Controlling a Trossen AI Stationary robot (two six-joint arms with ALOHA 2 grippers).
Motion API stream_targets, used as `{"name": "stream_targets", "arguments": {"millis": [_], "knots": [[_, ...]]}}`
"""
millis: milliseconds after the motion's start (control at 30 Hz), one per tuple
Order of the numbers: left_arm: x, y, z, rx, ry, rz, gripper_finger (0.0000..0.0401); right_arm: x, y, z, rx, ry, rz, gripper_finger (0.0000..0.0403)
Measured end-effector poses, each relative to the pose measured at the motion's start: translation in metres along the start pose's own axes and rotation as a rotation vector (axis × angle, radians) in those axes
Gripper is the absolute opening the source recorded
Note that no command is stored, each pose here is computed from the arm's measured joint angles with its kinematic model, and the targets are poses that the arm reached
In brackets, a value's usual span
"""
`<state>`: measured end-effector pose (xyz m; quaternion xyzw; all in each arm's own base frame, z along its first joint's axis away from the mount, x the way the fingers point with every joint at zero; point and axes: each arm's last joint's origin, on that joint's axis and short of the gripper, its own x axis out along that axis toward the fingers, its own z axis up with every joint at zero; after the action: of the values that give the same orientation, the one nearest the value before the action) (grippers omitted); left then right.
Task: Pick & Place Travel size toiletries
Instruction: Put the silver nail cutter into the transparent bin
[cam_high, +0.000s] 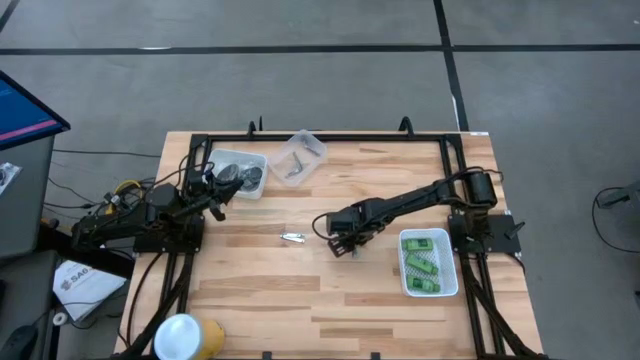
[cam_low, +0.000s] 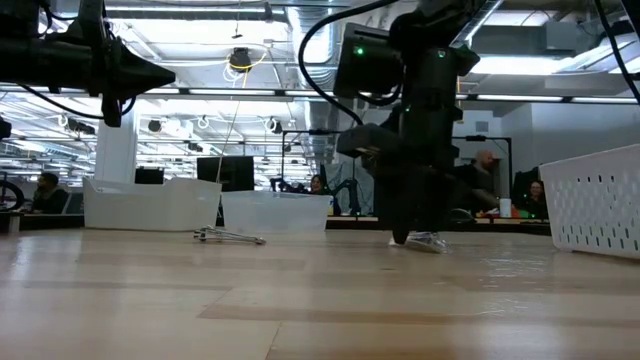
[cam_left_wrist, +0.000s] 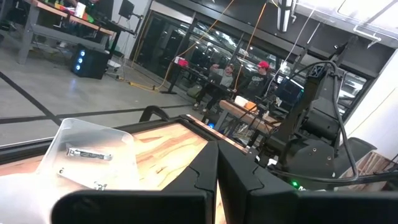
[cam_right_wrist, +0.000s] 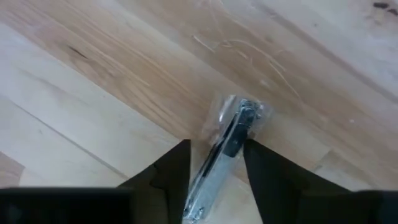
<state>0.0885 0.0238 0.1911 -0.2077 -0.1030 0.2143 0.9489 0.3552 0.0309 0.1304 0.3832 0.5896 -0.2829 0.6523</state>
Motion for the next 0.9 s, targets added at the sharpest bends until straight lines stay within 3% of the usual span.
{"name": "stream_targets", "arguments": {"millis": [267,500,900], "knots": [[0.0,0.0,0.0,0.0,0.0,0.0,0.0001,0.001,0.0,-0.001,-0.04,0.016,0.001,0.0022],[0.0,0.0,0.0,0.0,0.0,0.0,0.0001,-0.012,-0.001,0.009,-0.093,-0.007,0.034,0.0018],[0.0,0.0,0.0,0.0,-0.001,0.0,0.0001,-0.074,0.0,0.088,-0.164,-0.207,0.181,0.0006]]}}
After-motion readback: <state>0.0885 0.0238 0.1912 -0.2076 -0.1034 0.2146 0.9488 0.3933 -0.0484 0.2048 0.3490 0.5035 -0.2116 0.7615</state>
